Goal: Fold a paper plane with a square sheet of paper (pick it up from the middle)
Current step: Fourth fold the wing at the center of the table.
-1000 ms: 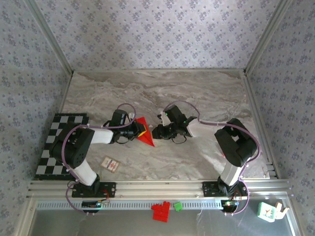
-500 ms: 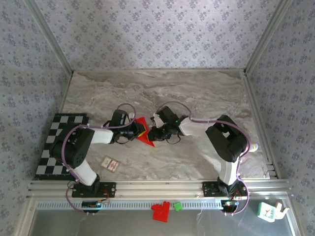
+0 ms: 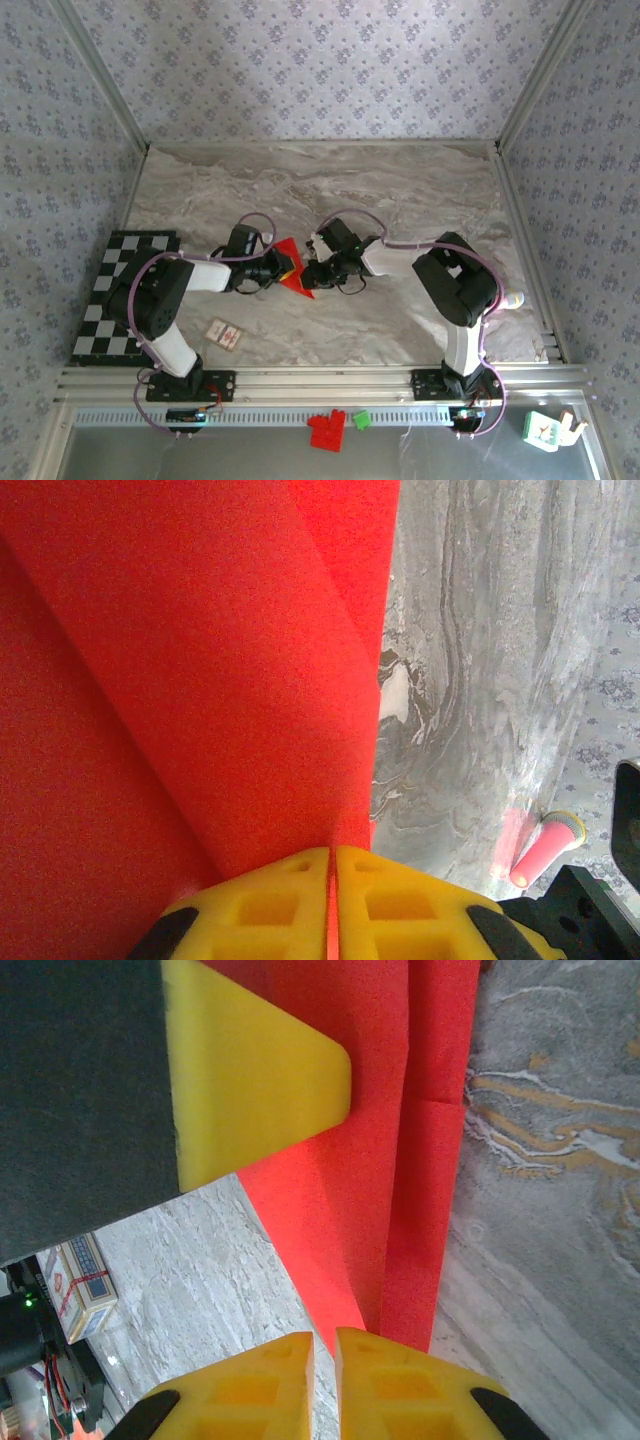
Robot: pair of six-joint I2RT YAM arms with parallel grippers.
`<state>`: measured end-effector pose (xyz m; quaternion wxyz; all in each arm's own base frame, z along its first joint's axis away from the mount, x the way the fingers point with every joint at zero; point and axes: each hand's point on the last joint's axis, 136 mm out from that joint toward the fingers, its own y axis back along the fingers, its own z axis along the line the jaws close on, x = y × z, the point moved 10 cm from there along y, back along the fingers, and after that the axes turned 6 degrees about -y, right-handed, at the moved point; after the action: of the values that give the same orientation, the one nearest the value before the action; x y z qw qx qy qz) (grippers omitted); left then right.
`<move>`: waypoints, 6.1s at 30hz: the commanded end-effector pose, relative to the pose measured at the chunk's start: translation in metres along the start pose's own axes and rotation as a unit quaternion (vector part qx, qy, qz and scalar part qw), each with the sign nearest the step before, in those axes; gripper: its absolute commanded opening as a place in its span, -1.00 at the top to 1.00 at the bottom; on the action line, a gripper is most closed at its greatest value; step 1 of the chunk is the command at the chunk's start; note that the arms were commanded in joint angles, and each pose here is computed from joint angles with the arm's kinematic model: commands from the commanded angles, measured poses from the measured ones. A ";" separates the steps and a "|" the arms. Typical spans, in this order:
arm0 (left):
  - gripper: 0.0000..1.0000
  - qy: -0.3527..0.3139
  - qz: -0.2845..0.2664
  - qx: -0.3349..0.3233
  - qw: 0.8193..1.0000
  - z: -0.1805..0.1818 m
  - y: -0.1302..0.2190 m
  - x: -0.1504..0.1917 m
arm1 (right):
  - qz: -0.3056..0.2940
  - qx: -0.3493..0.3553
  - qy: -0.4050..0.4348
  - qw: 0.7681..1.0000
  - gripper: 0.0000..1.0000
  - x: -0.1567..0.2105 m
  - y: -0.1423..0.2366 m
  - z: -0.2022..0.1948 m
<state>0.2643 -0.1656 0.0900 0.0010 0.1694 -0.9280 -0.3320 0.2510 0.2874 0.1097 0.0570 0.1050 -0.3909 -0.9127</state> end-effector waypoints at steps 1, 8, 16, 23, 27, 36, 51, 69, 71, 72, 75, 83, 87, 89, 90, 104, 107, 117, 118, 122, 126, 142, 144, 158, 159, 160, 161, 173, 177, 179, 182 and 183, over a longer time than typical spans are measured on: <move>0.78 -0.003 0.001 -0.006 1.000 -0.002 -0.002 -0.003 | 0.012 0.005 0.002 1.000 0.72 -0.001 -0.003 0.000; 0.74 -0.014 0.000 0.008 1.000 -0.009 -0.002 -0.007 | 0.020 0.012 -0.004 1.000 0.72 0.003 -0.006 -0.005; 0.70 -0.016 -0.001 0.005 1.000 -0.009 -0.002 -0.007 | 0.026 0.019 -0.008 0.999 0.72 0.005 -0.008 -0.009; 0.68 -0.018 -0.003 0.009 1.000 -0.011 -0.001 -0.009 | 0.028 0.026 -0.012 0.999 0.72 0.005 -0.010 -0.012; 0.67 -0.019 -0.004 0.011 1.000 -0.012 -0.001 -0.010 | 0.029 0.026 -0.012 0.999 0.72 0.005 -0.011 -0.012; 0.63 -0.025 -0.030 0.026 0.999 -0.020 0.015 -0.017 | 0.031 0.033 -0.014 0.999 0.72 0.006 -0.010 -0.015; 0.64 -0.036 -0.013 0.048 0.998 -0.020 0.011 -0.014 | 0.026 0.030 -0.009 0.999 0.72 0.003 -0.006 -0.012; 0.67 -0.024 -0.003 0.014 1.000 -0.011 -0.003 -0.017 | 0.027 0.029 -0.007 0.999 0.70 0.005 -0.004 -0.011; 0.68 -0.022 -0.003 0.011 1.000 -0.009 -0.004 -0.017 | 0.023 0.025 -0.007 0.999 0.69 0.004 -0.002 -0.009; 0.68 -0.021 -0.001 0.008 1.000 -0.008 -0.004 -0.017 | 0.021 0.023 -0.006 0.999 0.68 0.003 0.000 -0.007; 0.69 -0.018 0.001 0.006 1.000 -0.007 -0.005 -0.016 | 0.013 0.014 -0.003 1.000 0.66 0.002 0.006 -0.002; 0.69 -0.019 0.000 0.006 1.000 -0.008 -0.005 -0.017 | -0.038 0.013 -0.019 0.999 0.48 0.003 0.032 0.004; 0.69 -0.018 0.000 0.005 1.000 -0.007 -0.005 -0.016 | -0.036 0.028 -0.034 0.998 0.47 0.008 0.031 -0.002; 0.69 -0.017 0.000 0.004 1.000 -0.007 -0.005 -0.016 | -0.028 0.032 -0.037 0.998 0.45 0.010 0.028 -0.004; 0.69 -0.017 0.000 0.004 1.000 -0.007 -0.005 -0.016 | -0.024 0.033 -0.038 0.998 0.44 0.011 0.026 -0.005; 0.69 -0.017 0.002 0.007 1.000 -0.008 -0.005 -0.017 | 0.017 0.027 -0.035 0.999 0.63 0.015 0.006 -0.006; 0.69 -0.017 0.002 0.006 1.000 -0.008 -0.005 -0.017 | 0.020 0.030 -0.038 0.999 0.66 0.016 0.005 -0.008; 0.69 -0.017 0.001 0.007 1.000 -0.008 -0.007 -0.018 | 0.030 0.044 -0.049 0.997 0.77 0.022 0.000 -0.019; 0.68 -0.018 0.001 0.007 1.000 -0.008 -0.007 -0.018 | 0.030 0.044 -0.051 0.997 0.78 0.022 0.000 -0.021; 0.68 -0.016 0.002 0.005 1.000 -0.007 -0.008 -0.018 | 0.033 0.048 -0.056 0.997 0.79 0.023 -0.001 -0.025; 0.68 -0.016 0.002 0.006 1.000 -0.008 -0.009 -0.019 | 0.036 0.049 -0.061 0.996 0.80 0.025 -0.002 -0.029; 0.69 -0.010 0.002 -0.009 1.000 -0.003 -0.010 -0.019 | 0.038 0.047 -0.069 0.996 0.80 0.025 -0.002 -0.035; 0.69 -0.008 0.000 -0.014 1.000 -0.002 -0.010 -0.019 | 0.038 0.049 -0.070 0.996 0.80 0.025 -0.002 -0.035; 0.70 -0.002 0.010 -0.021 1.000 0.002 -0.014 -0.019 | 0.031 0.045 -0.068 0.996 0.80 0.024 0.002 -0.033; 0.70 -0.002 0.012 -0.022 1.000 0.003 -0.015 -0.019 | 0.031 0.046 -0.069 0.996 0.79 0.025 0.002 -0.033; 0.70 -0.001 0.012 -0.023 1.000 0.003 -0.015 -0.019 | 0.032 0.046 -0.069 0.996 0.79 0.025 0.001 -0.034; 0.70 0.000 0.014 -0.025 1.000 0.004 -0.015 -0.019 | 0.032 0.047 -0.069 0.996 0.79 0.025 0.001 -0.034; 0.72 0.027 0.034 -0.073 0.996 0.020 -0.020 -0.013 | -0.036 0.011 -0.051 0.998 0.48 0.013 0.036 -0.009; 0.73 0.033 0.040 -0.085 0.995 0.022 -0.020 -0.013 | -0.066 0.010 -0.034 0.997 0.45 0.007 0.050 0.003; 0.73 0.038 0.042 -0.091 0.994 0.023 -0.021 -0.012 | -0.066 0.011 -0.030 0.997 0.48 0.004 0.048 0.007; 0.74 0.045 0.047 -0.101 0.993 0.026 -0.021 -0.011 | -0.059 0.012 -0.024 0.998 0.59 -0.001 0.039 0.014; 0.73 0.047 0.049 -0.104 0.992 0.027 -0.022 -0.010 | -0.055 0.013 -0.023 0.998 0.64 -0.003 0.034 0.015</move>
<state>0.2926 -0.1729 0.0870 0.0143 0.1531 -0.9232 -0.3523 0.2477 0.2636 0.1466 -0.0085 0.1047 -0.3870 -0.9161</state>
